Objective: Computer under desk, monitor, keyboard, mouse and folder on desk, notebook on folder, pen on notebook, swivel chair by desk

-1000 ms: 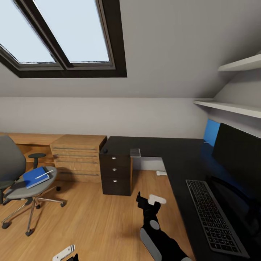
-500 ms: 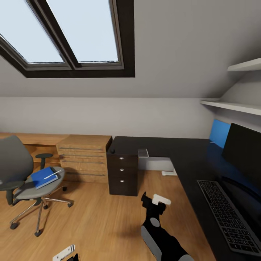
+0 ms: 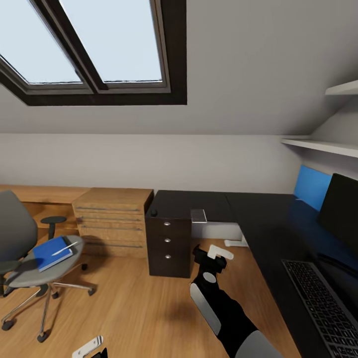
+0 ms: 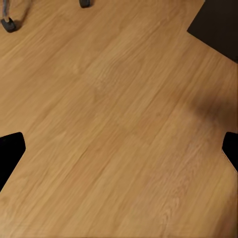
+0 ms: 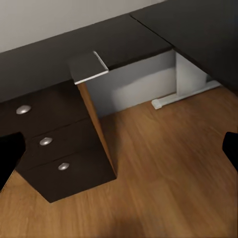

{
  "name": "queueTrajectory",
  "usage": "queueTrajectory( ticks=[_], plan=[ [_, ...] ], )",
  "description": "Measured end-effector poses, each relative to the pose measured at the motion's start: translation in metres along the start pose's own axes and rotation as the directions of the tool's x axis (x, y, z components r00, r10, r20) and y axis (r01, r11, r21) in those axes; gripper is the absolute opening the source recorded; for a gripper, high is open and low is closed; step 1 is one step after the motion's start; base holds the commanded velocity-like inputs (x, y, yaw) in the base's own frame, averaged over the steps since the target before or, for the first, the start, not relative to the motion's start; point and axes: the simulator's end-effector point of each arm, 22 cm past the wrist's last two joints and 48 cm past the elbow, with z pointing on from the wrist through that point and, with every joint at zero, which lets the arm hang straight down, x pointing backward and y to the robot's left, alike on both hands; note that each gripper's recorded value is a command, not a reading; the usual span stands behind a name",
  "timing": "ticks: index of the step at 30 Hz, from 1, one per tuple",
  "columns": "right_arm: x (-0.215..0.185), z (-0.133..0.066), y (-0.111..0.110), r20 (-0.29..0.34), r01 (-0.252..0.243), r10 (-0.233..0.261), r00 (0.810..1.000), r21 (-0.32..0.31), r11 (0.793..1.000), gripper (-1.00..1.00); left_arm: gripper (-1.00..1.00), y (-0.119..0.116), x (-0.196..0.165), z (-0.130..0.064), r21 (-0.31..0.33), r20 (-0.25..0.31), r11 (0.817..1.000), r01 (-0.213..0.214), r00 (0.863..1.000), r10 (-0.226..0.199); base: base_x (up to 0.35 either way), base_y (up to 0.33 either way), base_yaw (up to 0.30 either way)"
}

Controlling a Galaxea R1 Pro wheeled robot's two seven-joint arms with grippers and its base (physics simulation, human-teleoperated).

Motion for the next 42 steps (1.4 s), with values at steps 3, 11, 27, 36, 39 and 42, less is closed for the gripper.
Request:
queueTrajectory(
  ticks=[3,11,27,36,39,42],
  plan=[
    [0.001,-0.004,0.008,0.006,0.015,-0.015,1.0,-0.019,1.0,1.0,1.0,0.0,0.0,0.0,0.0,-0.001,1.0,0.0,1.0,0.0,0.327,0.0,0.0],
    [0.003,-0.008,0.017,0.012,0.035,-0.034,0.999,-0.044,0.998,1.0,1.0,0.0,0.0,0.0,0.0,-0.002,1.0,-0.001,1.0,0.001,0.146,0.0,0.202],
    [0.015,-0.027,0.053,0.052,0.146,-0.141,0.989,-0.135,0.98,1.0,1.0,0.0,0.0,0.001,0.003,0.001,1.0,-0.002,1.0,0.002,0.198,0.0,0.251],
    [0.021,-0.037,0.067,0.066,0.182,-0.173,0.983,-0.173,0.968,1.0,1.0,-0.008,-0.016,-0.035,0.076,0.087,0.997,0.017,0.996,-0.024,0.328,0.0,0.002],
    [0.019,-0.038,0.068,0.079,0.195,-0.183,0.98,-0.174,0.965,1.0,1.0,-0.008,-0.016,-0.035,0.076,0.088,0.997,0.017,0.996,-0.024,0.328,0.002,0.0],
    [0.016,-0.038,0.069,0.096,0.21,-0.196,0.976,-0.176,0.962,1.0,1.0,-0.009,-0.019,-0.036,0.077,0.098,0.997,0.017,0.995,-0.024,0.328,0.07,0.0]
  ],
)
